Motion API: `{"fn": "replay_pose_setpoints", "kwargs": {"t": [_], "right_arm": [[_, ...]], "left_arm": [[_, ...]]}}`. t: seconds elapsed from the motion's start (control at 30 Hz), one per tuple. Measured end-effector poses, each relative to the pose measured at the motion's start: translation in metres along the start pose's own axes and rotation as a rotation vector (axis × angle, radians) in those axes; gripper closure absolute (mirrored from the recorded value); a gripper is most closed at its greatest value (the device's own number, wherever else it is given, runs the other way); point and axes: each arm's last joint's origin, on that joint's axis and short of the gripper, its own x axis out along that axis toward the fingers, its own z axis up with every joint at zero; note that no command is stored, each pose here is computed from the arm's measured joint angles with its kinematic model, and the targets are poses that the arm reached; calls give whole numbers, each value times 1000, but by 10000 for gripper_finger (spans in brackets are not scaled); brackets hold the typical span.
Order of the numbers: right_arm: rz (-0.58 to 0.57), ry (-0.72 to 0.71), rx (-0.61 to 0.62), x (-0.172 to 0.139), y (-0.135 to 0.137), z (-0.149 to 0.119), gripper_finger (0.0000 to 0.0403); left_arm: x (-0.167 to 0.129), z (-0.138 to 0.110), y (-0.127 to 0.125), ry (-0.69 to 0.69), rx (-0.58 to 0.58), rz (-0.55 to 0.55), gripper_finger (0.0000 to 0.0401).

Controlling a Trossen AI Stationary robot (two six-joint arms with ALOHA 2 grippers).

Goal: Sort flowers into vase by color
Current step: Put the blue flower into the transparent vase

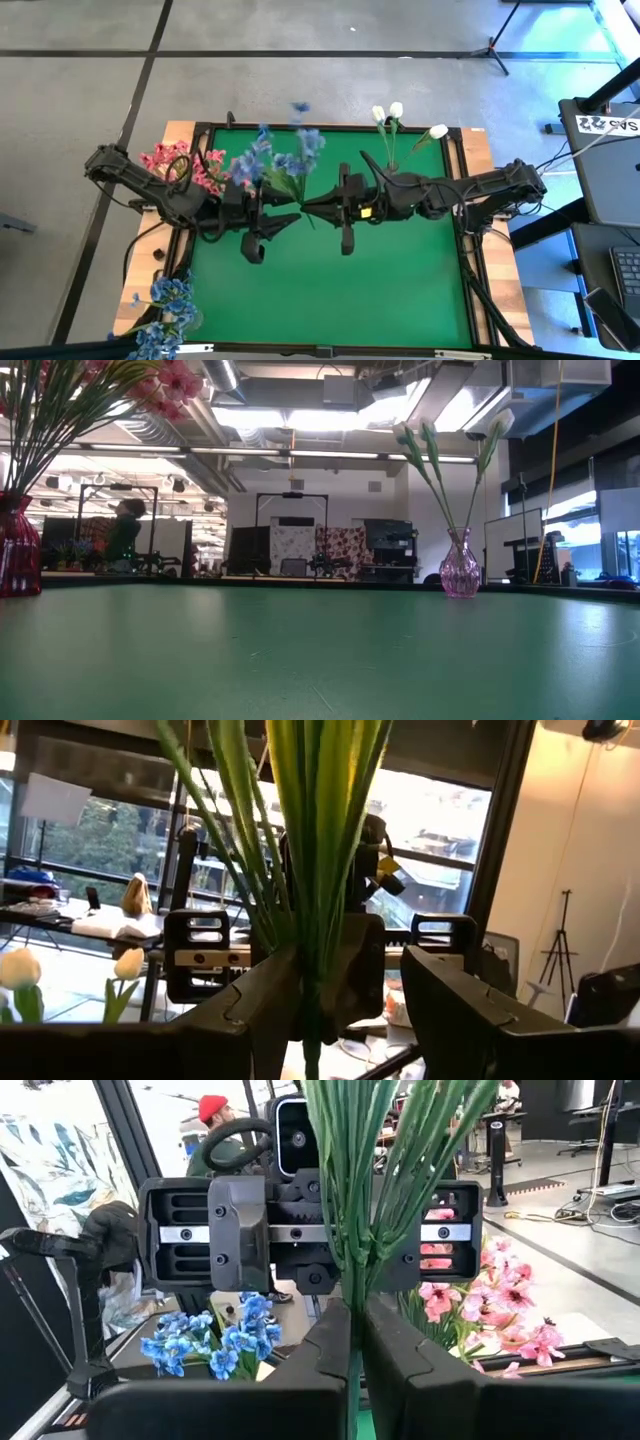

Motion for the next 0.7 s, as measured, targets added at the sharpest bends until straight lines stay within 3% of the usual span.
{"fn": "replay_pose_setpoints", "kwargs": {"t": [0.5,0.7], "right_arm": [[-41,-83,-147,-8,26,3,391],[-51,-90,-151,-9,28,4,391]], "left_arm": [[-3,-4,-2,42,-9,11,225],[-4,-3,-4,36,-17,23,225]]}}
